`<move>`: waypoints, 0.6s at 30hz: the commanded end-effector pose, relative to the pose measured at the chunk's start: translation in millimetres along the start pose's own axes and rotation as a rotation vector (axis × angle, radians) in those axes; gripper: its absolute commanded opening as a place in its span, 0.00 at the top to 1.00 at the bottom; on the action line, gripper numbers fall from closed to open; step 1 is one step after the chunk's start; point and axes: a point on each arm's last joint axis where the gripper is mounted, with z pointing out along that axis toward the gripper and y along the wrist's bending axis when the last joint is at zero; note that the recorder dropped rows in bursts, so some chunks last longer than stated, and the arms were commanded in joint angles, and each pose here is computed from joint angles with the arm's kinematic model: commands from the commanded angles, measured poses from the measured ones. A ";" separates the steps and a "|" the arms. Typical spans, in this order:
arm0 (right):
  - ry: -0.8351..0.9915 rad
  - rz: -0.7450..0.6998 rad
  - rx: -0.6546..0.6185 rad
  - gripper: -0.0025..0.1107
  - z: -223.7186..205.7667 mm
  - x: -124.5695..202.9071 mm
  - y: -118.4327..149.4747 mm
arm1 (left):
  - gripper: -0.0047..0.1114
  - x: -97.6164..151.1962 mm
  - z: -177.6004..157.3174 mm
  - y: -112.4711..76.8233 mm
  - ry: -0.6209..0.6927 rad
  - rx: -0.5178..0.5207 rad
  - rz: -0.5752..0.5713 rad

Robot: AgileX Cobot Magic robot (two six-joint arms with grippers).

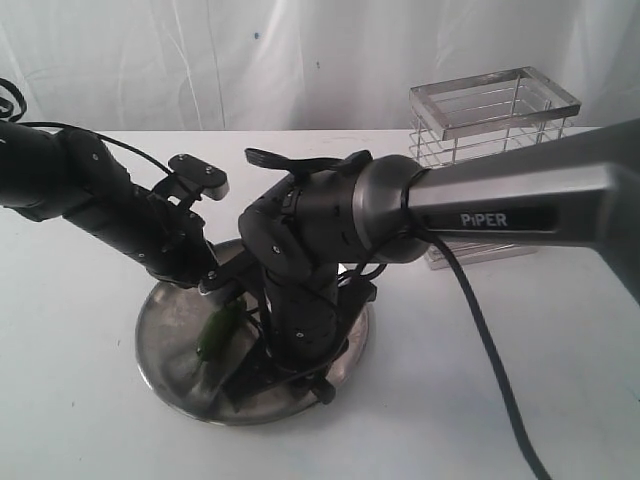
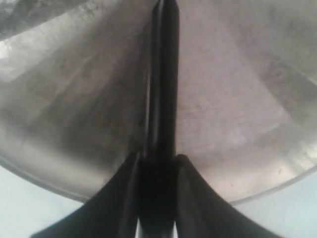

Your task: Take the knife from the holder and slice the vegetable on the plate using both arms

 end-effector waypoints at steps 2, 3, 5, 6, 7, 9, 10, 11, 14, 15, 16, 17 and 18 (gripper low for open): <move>-0.103 -0.019 -0.014 0.98 2.4 -17.2 1.4 | 0.96 1.7 -0.8 -20.9 0.047 0.115 -0.025; -0.095 -0.019 -0.013 0.98 3.1 -17.1 1.4 | 0.96 1.7 -0.8 -20.9 0.047 0.115 -0.025; -0.093 -0.024 -0.012 0.98 3.4 -17.2 1.4 | 0.96 1.7 -0.8 -20.9 0.047 0.115 -0.025; -0.090 -0.024 -0.012 0.98 3.5 -17.1 1.4 | 0.96 1.5 -0.8 -20.6 0.044 0.112 -0.025; -0.088 -0.024 -0.011 0.98 3.5 -16.8 1.4 | 0.96 1.5 -0.8 -20.6 0.044 0.112 -0.025; -0.080 -0.032 -0.010 0.98 3.6 -16.1 1.2 | 0.96 1.1 -0.7 -20.1 0.040 0.106 -0.025; -0.077 -0.035 -0.009 0.98 3.6 -15.9 1.2 | 0.96 0.8 -0.7 -19.7 0.036 0.102 -0.025; -0.077 -0.035 -0.009 0.98 3.6 -15.9 1.2 | 0.96 0.6 -0.6 -19.6 0.035 0.101 -0.025; -0.077 -0.035 -0.009 0.98 3.6 -15.9 1.2 | 0.96 0.2 -0.6 -19.1 0.031 0.096 -0.025; -0.077 -0.035 -0.009 0.98 3.6 -15.9 1.2 | 0.96 0.2 -0.6 -19.1 0.031 0.096 -0.025; -0.077 -0.035 -0.009 0.98 3.6 -15.9 1.2 | 0.96 0.1 -0.6 -19.0 0.030 0.094 -0.025; -0.077 -0.035 -0.009 0.98 3.6 -15.9 1.2 | 0.96 0.0 -0.5 -18.8 0.028 0.092 -0.025; -0.077 -0.035 -0.009 0.98 3.6 -15.9 1.2 | 0.96 -0.1 -0.5 -18.7 0.026 0.090 -0.025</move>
